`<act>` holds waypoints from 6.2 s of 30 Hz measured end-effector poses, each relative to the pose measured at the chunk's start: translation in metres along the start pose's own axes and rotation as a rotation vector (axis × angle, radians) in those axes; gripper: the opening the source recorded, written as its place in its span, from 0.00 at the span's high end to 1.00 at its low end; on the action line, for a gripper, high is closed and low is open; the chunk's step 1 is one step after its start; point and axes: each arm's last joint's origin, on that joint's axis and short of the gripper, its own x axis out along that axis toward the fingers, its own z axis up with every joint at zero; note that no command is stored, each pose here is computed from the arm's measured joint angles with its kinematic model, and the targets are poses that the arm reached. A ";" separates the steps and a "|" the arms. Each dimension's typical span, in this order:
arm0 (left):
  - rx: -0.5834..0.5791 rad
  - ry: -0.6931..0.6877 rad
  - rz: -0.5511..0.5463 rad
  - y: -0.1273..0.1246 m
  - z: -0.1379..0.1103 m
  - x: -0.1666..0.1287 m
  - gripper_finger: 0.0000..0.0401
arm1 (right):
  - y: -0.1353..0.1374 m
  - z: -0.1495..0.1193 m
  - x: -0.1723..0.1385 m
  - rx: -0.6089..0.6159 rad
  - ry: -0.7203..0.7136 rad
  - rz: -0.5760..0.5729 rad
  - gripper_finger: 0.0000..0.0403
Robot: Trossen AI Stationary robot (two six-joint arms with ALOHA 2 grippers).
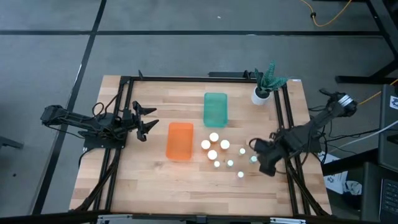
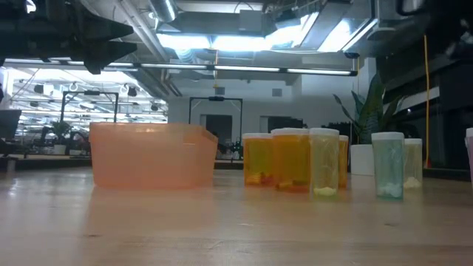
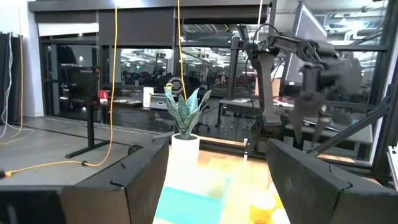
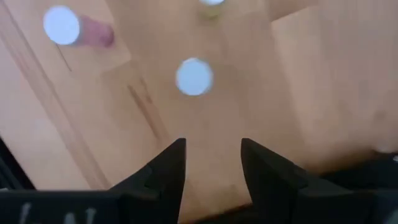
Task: Pick and place medicine bottles into bin by pill shape (circle, oval)
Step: Put the small blue medicine bottle into the blue bin, then put the small yellow medicine bottle into the blue bin
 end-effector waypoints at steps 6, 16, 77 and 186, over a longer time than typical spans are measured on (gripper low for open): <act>-0.045 0.000 0.000 0.000 0.000 0.000 0.35 | 0.002 -0.016 0.045 -0.015 -0.019 0.039 0.61; -0.059 0.001 0.000 0.000 0.000 0.000 0.35 | -0.007 -0.019 0.069 -0.084 -0.164 -0.007 0.61; -0.048 0.020 0.000 0.000 -0.002 0.000 0.35 | 0.009 0.059 -0.043 -0.223 -0.788 -0.340 0.72; -0.041 0.024 0.008 0.000 -0.003 0.000 0.35 | -0.022 0.010 0.074 0.014 -0.247 0.023 0.47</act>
